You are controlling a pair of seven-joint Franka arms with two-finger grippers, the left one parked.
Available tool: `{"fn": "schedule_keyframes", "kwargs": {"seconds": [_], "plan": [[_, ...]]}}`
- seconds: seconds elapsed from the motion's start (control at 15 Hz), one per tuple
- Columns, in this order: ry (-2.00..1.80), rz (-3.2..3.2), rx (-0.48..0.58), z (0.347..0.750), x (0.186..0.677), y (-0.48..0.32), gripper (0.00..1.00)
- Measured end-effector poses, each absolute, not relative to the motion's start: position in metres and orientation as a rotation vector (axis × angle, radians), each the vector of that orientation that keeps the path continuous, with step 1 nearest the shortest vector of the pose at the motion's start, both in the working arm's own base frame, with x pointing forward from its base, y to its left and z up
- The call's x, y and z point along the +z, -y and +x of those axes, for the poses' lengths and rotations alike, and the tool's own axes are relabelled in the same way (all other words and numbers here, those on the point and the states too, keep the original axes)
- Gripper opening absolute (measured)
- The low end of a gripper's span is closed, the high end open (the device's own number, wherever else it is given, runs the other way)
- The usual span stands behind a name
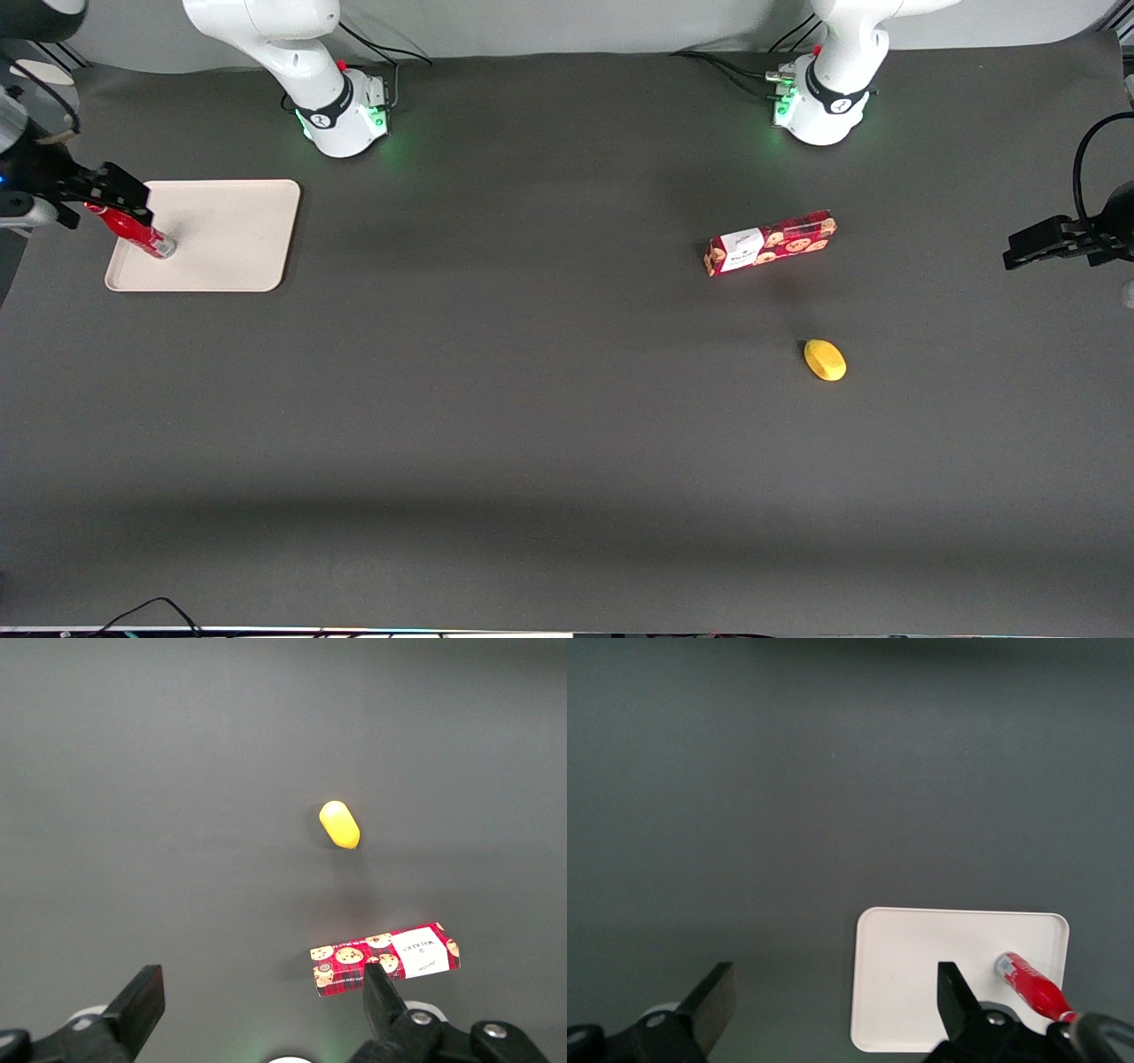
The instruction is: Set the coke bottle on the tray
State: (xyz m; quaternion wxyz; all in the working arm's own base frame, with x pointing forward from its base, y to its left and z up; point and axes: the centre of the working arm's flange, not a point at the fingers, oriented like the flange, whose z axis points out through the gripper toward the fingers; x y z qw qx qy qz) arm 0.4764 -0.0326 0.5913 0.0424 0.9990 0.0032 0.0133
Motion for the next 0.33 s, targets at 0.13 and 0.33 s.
{"fn": "schedule_keyframes", "kwargs": {"seconds": [0.13,0.33], "plan": [[0.071,3.048,0.03,0.503,0.595,0.0,1.0],[0.147,3.047,-0.016,0.54,0.6,-0.016,1.0]]}}
